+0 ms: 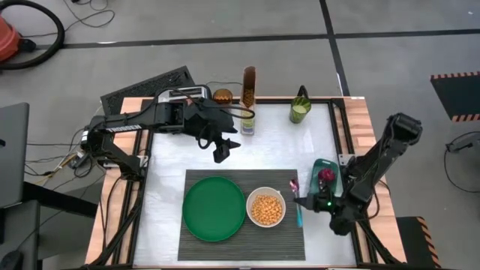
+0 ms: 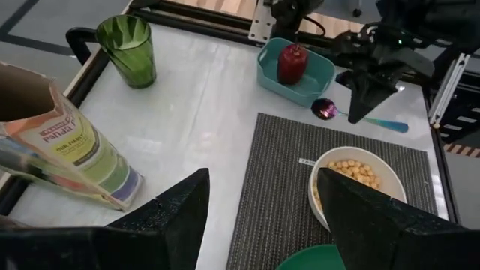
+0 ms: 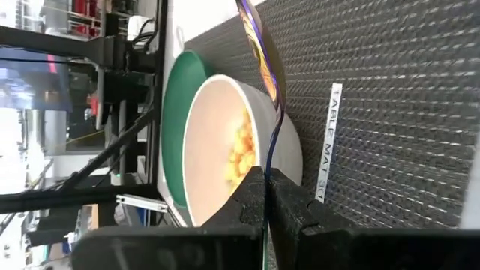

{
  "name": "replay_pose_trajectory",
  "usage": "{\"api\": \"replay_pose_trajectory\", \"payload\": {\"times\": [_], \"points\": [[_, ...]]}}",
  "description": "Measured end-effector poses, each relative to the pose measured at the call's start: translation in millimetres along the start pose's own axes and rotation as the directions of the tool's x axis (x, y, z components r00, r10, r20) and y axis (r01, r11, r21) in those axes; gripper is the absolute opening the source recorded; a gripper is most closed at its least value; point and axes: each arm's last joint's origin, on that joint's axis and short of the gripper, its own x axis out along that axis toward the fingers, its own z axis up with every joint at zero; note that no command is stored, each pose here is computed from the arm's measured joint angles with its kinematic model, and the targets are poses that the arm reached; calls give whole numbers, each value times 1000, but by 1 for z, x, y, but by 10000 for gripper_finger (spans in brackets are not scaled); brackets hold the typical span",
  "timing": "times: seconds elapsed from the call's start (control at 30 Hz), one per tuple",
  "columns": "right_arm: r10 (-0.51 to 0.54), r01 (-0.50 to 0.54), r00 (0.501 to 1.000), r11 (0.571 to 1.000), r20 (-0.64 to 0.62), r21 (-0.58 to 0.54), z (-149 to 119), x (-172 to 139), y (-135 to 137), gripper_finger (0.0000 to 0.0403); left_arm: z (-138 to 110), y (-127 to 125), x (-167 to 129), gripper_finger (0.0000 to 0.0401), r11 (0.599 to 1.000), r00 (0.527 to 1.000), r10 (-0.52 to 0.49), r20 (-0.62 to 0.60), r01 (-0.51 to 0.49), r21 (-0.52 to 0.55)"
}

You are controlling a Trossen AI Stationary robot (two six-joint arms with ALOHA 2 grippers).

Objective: Arrange a breakfast setting
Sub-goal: Put the spoon beside the bowl on the mat

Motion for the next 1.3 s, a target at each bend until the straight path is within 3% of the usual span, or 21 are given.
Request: {"api": "replay_pose_trajectory", "payload": {"times": [0.17,0.33,1.07,1.3], "points": [[-11,11,1000,1000,-8,1,-11,9,-8,25,0,0,0,230,1000,1000,-3,-1,3,-2],[-93,92,995,995,-38,-22,-14,19,-16,25,0,0,0,230,1000,1000,-3,-1,3,-2],[-289,290,956,957,-59,9,-1,57,-22,25,0,0,0,230,1000,1000,-2,-4,2,2],[-298,299,953,954,-49,24,-4,67,-25,25,0,0,1,230,1000,1000,-2,-5,2,1]]}}
